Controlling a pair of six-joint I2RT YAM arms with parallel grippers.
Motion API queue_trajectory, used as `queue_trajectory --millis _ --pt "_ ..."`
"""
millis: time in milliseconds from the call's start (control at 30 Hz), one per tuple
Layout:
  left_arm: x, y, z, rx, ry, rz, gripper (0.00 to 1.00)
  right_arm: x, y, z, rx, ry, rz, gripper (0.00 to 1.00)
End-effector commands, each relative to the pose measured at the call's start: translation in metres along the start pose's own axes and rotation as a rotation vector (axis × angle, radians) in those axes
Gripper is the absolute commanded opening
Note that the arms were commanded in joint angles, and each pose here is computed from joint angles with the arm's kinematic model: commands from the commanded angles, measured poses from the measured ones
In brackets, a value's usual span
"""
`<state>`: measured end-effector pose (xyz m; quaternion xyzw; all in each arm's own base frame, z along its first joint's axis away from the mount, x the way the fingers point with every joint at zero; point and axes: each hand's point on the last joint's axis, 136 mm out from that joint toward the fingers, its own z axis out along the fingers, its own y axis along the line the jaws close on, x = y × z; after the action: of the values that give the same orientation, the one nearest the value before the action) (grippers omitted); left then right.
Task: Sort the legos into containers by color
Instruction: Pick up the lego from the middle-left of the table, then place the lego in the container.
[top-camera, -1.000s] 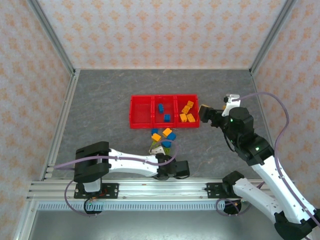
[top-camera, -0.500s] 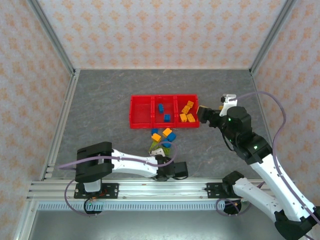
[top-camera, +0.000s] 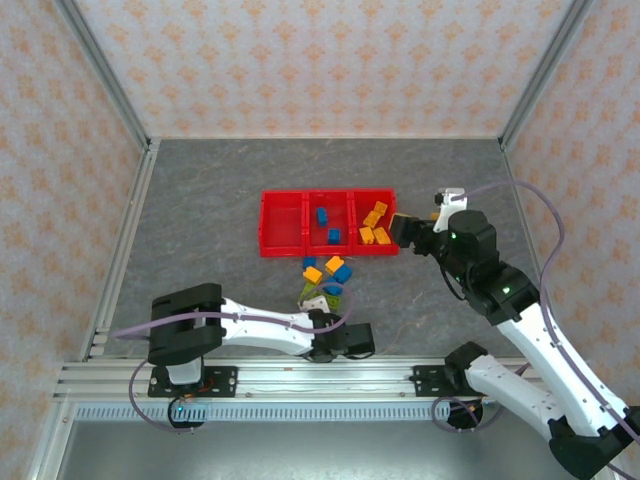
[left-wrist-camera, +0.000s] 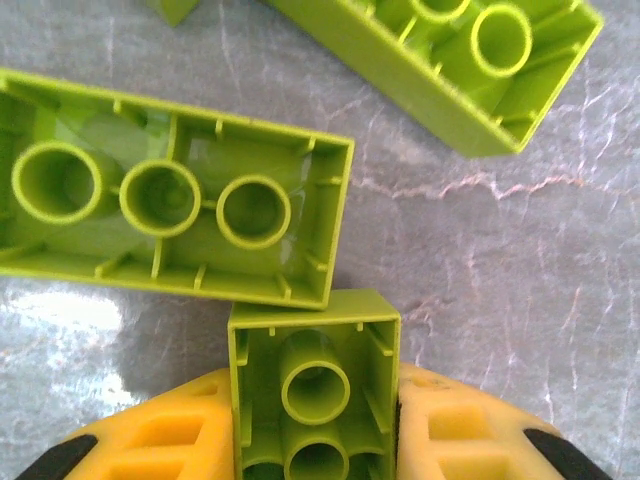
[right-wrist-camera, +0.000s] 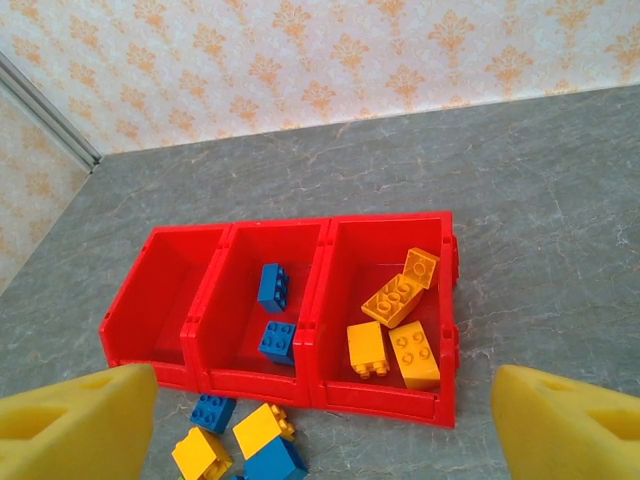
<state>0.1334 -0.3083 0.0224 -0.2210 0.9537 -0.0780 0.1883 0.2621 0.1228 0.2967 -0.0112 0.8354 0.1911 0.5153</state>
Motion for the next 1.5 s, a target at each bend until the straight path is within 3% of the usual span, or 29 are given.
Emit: queue_trajectory --millis 0,100,400,533,767,1033,1300,1467 --pt "-0.025 -0.007 -0.005 -0.006 -0.129 0.051 0.17 -0.010 0.006 -0.002 -0.016 -0.028 0.000 0.86" --pt "-0.040 -0.028 -0.026 0.041 -0.207 0.081 0.11 -0.010 0.005 -0.001 -0.012 -0.026 0.000 0.86" --pt "-0.098 -0.067 -0.098 0.113 -0.392 0.135 0.09 -0.013 -0.008 -0.002 0.060 -0.063 0.004 0.88" --pt "-0.139 -0.059 -0.111 0.078 -0.457 0.165 0.06 -0.012 -0.009 0.000 0.063 -0.060 -0.003 0.89" --pt "-0.237 -0.023 -0.108 -0.125 -0.552 0.213 0.05 -0.007 -0.005 0.006 0.045 -0.029 -0.015 0.88" --pt "-0.308 0.003 -0.074 -0.203 -0.430 0.203 0.06 0.000 -0.004 0.016 0.044 0.002 -0.034 0.88" --pt "-0.328 -0.006 -0.021 -0.135 -0.261 0.222 0.07 0.007 0.000 0.028 0.035 0.051 -0.041 0.88" --pt "-0.336 -0.008 0.002 -0.094 -0.213 0.217 0.06 0.011 0.002 0.033 0.028 0.071 -0.051 0.89"
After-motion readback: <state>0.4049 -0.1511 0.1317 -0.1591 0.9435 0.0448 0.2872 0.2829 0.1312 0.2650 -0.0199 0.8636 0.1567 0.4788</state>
